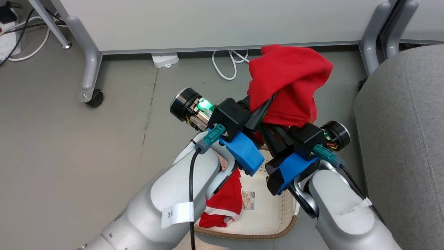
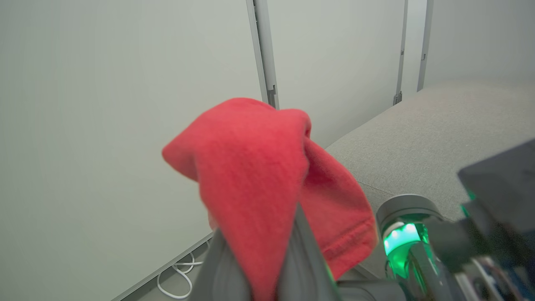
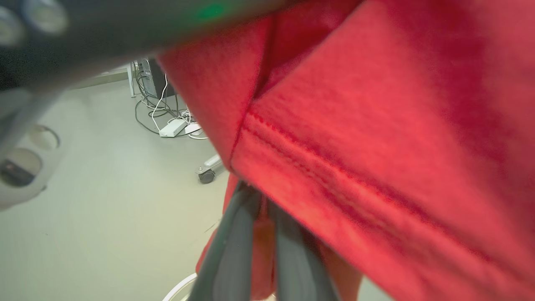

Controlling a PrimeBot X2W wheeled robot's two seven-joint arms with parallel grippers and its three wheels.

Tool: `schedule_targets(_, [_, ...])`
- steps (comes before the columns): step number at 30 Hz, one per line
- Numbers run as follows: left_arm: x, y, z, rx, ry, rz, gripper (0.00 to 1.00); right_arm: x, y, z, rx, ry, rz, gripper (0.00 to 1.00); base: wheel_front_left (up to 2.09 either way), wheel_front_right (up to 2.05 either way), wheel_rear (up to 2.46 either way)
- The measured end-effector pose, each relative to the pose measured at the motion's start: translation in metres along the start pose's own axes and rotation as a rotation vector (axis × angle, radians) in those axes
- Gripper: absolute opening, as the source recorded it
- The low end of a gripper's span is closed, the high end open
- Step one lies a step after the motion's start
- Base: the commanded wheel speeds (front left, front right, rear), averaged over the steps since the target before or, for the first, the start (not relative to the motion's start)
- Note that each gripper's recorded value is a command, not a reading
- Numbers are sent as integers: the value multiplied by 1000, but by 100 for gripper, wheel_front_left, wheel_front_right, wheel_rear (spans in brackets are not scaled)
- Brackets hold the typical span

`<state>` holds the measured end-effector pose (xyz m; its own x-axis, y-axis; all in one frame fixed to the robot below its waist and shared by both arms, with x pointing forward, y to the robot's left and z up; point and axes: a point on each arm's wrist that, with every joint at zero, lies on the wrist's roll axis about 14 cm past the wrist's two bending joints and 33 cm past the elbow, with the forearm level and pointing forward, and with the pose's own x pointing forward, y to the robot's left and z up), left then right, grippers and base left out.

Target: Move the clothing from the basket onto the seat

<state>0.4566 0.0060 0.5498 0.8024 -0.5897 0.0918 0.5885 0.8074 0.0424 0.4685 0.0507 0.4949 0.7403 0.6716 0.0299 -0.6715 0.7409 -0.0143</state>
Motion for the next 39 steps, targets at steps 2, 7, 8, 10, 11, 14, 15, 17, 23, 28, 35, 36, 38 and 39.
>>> schedule_targets(2, [1,0,0,0,1,-1,0,0,1,0,-2,1,3,0,0,0,0])
schedule_targets(7, [1,-1,1,2,0,-4,0,-1,3,1,-4,0,8,0,0,0,0])
schedule_targets(8, [1,-1,1,2,-1,-5,0,-2,3,1,-5,0,9,0,0,0,0])
schedule_targets(10, [1,-2,1,3,-1,-5,0,-2,4,2,-6,-1,10,0,0,0,0])
schedule_targets(11, [1,-2,1,3,-2,-5,0,-2,4,2,-7,-1,11,0,0,0,0])
schedule_targets(14, [1,-1,1,3,0,-4,0,-2,4,1,-8,1,13,0,0,0,0])
schedule_targets(15, [1,-1,1,3,0,-4,0,-2,5,1,-7,2,14,0,0,0,0])
schedule_targets(17, [1,-1,0,3,0,-4,0,-2,5,0,-7,3,14,0,0,0,0])
schedule_targets(23, [2,1,0,2,2,2,100,-2,6,-2,-8,8,19,0,0,0,0])
schedule_targets(28, [3,2,2,6,-4,9,100,-3,7,-3,-8,13,21,0,0,0,0])
schedule_targets(35, [4,2,2,11,-8,8,100,-4,6,-5,-6,19,18,0,0,0,0])
schedule_targets(36, [5,2,2,13,-8,8,100,-4,5,-6,-5,20,17,0,0,0,0])
schedule_targets(38, [5,2,2,15,-8,6,100,-4,5,-6,-4,21,15,0,0,0,0])
schedule_targets(39, [5,2,2,15,-8,6,100,-5,4,-6,-4,22,14,0,0,0,0])
